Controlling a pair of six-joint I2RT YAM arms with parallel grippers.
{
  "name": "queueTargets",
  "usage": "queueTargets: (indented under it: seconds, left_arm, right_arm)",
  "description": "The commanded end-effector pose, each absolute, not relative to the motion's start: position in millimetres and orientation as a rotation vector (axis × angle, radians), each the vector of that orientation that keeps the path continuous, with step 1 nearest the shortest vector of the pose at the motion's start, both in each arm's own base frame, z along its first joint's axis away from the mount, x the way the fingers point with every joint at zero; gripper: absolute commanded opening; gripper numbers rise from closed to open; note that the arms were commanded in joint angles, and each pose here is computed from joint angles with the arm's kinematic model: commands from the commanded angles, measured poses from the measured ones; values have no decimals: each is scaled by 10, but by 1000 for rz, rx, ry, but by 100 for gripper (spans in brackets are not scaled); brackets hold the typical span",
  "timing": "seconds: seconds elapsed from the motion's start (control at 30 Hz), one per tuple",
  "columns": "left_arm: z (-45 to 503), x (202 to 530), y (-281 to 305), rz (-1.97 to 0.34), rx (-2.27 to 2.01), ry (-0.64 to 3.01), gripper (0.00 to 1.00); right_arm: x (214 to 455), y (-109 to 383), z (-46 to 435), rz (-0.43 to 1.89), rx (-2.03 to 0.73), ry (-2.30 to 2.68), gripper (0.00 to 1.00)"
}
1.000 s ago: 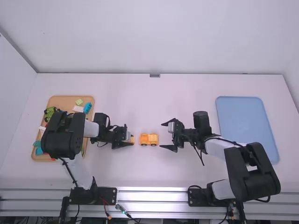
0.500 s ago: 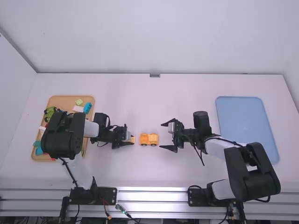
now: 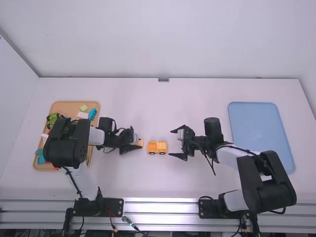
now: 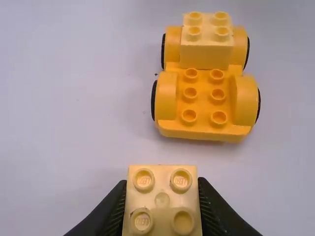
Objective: Assemble lego blocks to make yellow taxi
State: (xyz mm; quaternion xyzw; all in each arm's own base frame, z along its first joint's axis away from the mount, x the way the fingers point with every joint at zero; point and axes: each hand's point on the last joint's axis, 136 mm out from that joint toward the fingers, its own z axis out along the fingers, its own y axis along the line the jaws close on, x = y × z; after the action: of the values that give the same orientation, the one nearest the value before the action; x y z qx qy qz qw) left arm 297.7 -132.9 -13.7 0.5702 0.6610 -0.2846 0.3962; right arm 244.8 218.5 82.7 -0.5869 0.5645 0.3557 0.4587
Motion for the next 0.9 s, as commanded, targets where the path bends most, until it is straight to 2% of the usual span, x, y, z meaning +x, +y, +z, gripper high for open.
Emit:
queueTargets:
  seconds: [0.0,0.2,0.53,0.87]
  left_arm:
    - [31,3054,-1339,-761,1367,1708,20]
    - [318,3135,-1328,-758,1291,1748,13]
    - [496,2967,-1518,-751,1355,1662,24]
    - [516,2834,-1828,-786,1454,1575,21]
  right_arm:
    - [2431,2214,803,853,-1464,1391,99]
    - [2437,2291,612,872,-1491,1364,99]
    - [2518,2387,279,957,-1491,1356,99]
    - [2592,2442,9,1042,-1483,1377,99]
